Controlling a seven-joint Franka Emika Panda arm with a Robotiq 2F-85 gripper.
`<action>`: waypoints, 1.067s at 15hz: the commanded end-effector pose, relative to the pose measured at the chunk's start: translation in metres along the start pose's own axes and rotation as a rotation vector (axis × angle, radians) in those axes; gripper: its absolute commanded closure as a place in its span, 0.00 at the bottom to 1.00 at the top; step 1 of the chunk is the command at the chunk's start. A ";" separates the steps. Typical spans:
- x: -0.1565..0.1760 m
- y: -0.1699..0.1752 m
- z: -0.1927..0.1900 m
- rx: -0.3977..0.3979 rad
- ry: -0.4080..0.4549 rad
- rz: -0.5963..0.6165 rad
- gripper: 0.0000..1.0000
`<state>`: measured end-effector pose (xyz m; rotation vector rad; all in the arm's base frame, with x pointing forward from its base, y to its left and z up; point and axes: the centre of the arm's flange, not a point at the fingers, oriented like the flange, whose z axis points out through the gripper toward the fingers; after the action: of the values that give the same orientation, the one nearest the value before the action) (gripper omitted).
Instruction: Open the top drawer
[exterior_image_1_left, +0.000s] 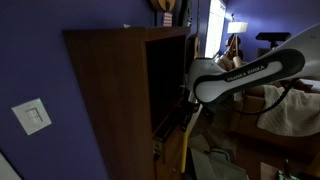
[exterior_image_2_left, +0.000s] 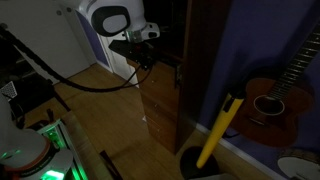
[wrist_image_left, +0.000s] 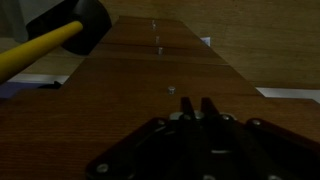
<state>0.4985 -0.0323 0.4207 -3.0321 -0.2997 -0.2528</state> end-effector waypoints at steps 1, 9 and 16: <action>-0.023 -0.035 0.004 -0.003 -0.049 -0.023 0.96; -0.053 -0.052 0.007 -0.004 -0.062 0.029 0.96; -0.070 -0.060 0.010 -0.008 -0.101 0.036 0.96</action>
<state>0.4479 -0.0251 0.4203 -3.0868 -0.2326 -0.2286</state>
